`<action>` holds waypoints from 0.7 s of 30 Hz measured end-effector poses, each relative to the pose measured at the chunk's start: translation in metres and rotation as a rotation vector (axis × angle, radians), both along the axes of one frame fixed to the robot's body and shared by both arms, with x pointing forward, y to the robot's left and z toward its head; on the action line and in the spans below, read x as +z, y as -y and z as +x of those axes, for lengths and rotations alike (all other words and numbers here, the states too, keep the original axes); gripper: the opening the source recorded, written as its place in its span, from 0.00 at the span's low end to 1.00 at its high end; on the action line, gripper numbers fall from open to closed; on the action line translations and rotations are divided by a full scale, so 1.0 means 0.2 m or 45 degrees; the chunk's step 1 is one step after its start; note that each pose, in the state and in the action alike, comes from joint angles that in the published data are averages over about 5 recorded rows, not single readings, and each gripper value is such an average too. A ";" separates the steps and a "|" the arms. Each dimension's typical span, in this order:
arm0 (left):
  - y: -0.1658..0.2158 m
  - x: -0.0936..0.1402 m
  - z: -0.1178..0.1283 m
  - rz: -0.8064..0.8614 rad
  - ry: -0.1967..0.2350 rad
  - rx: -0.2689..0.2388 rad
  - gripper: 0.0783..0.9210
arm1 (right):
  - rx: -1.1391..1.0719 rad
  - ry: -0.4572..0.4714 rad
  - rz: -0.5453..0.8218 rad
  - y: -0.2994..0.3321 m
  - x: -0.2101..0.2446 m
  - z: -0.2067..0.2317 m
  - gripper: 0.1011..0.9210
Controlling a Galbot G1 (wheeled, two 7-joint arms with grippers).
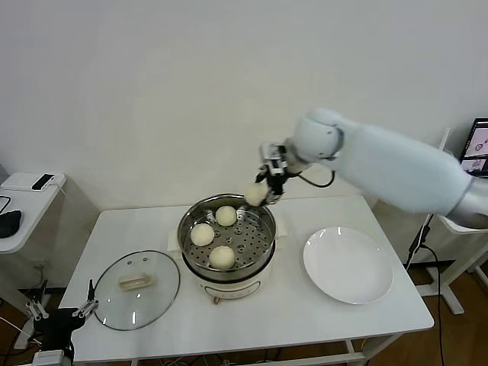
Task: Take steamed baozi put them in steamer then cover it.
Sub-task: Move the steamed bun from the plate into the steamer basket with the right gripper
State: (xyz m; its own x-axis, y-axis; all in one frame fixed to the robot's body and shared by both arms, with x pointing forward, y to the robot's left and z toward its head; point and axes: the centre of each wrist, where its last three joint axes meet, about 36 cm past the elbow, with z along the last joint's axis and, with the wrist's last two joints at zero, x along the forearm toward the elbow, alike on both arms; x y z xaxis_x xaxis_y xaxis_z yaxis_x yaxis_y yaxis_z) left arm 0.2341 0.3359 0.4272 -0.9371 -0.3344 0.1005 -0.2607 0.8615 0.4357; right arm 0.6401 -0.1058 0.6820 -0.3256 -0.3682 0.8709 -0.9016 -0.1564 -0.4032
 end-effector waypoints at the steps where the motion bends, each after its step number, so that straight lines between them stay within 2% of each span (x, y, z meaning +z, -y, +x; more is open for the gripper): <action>1: 0.00 0.00 0.00 -0.001 0.002 0.001 0.88 | -0.010 -0.010 0.000 -0.03 -0.03 -0.01 0.63; 11: 0.00 0.00 0.02 -0.004 0.008 0.003 0.88 | -0.114 -0.079 -0.044 -0.15 -0.28 -0.05 0.63; 21: 0.00 -0.01 0.03 -0.009 0.011 -0.001 0.88 | -0.156 -0.112 -0.084 -0.20 -0.42 -0.05 0.63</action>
State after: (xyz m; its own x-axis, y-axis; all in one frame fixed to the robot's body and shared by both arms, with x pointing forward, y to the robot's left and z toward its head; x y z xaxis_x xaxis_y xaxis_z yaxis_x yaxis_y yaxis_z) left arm 0.2404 0.3359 0.4252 -0.9382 -0.3328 0.0948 -0.2636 0.8648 0.4273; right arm 0.6296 -0.0663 0.5980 -0.2862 -0.2718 0.9188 -0.9469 -0.0666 -0.3146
